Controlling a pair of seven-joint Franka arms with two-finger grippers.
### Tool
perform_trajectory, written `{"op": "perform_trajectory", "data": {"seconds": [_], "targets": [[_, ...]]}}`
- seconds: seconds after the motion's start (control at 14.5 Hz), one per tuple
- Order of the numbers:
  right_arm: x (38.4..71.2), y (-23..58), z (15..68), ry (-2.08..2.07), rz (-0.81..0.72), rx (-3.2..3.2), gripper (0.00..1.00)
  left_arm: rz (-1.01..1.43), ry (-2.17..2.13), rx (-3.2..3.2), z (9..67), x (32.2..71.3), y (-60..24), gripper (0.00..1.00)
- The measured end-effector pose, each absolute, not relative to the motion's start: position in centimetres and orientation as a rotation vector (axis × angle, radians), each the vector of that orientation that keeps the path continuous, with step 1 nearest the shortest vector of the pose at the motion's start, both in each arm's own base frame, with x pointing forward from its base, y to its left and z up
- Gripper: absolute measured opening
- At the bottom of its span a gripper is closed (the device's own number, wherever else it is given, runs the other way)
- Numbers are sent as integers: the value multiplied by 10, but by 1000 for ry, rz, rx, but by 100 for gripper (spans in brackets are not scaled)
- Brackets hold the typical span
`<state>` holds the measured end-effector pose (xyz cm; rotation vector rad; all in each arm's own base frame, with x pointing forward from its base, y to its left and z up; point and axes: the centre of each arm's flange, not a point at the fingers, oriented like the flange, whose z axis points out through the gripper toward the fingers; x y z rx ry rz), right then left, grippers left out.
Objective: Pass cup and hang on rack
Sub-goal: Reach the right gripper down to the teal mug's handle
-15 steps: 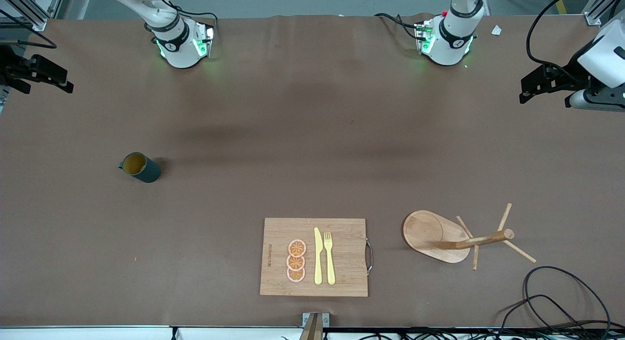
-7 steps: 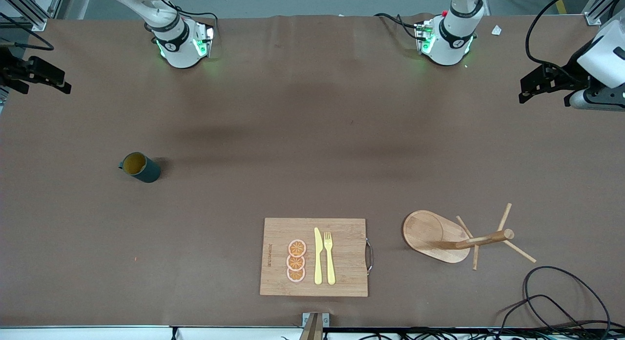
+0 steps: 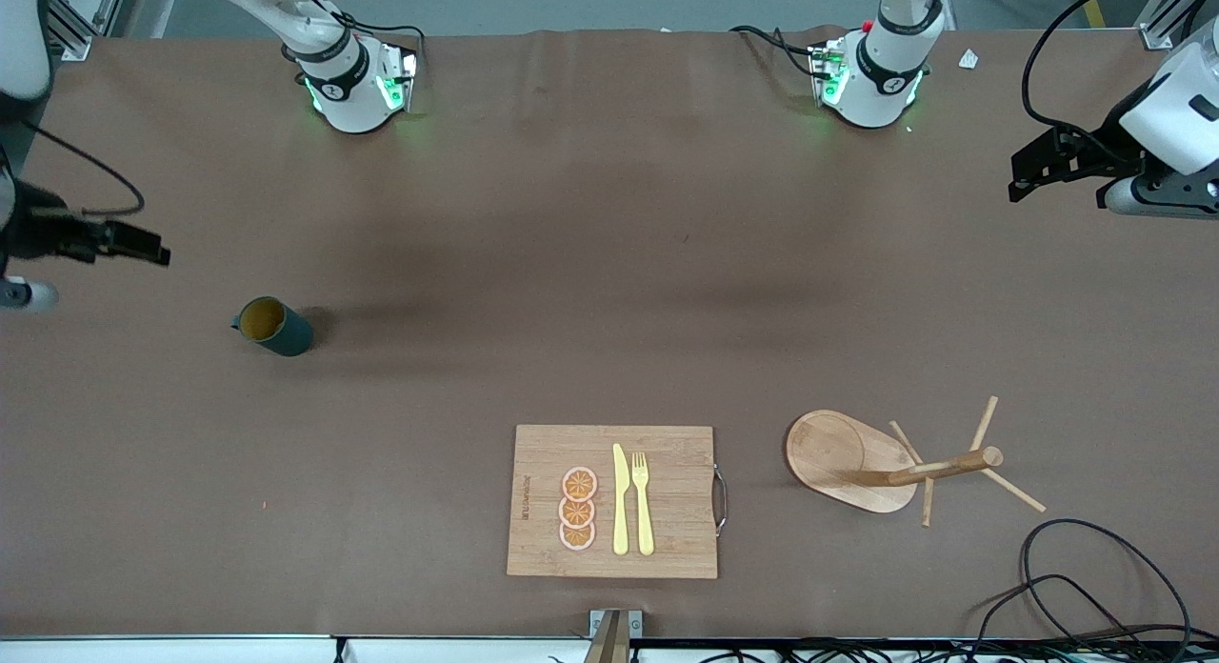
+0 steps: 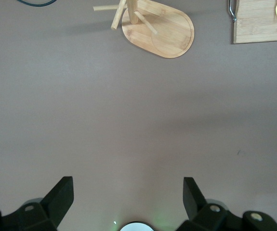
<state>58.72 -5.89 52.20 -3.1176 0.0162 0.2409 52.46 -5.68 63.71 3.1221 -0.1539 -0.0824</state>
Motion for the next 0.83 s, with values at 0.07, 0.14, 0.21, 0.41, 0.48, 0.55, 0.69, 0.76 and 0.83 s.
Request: {"op": "perform_trajectory", "data": {"seconds": [0.07, 0.14, 0.21, 0.41, 0.48, 0.55, 0.69, 0.76, 0.83], "targets": [[600, -63, 499, -69, 236, -3120, 100, -83, -154, 3122, 637, 525, -57, 100], [610, -68, 477, -158, 219, -3119, 100, -83, -154, 3122, 637, 525, -57, 100], [618, -74, 456, -226, 198, -3116, 100, -83, -154, 3122, 637, 525, -57, 100], [618, -89, 399, -410, 136, -3104, 100, -83, -154, 3122, 637, 525, -57, 100], [613, -92, 380, -479, 125, -3094, 100, -83, -154, 3122, 637, 525, -57, 100], [606, -94, 361, -525, 121, -3086, 100, -84, -153, 3122, 637, 525, -57, 100], [589, -97, 325, -561, 128, -3076, 100, -91, -150, 3122, 635, 525, -56, 100], [580, -99, 309, -569, 128, -3074, 100, -94, -146, 3122, 634, 525, -55, 100], [573, -100, 296, -581, 120, -3074, 100, -93, -141, 3123, 634, 525, -53, 100]]}}
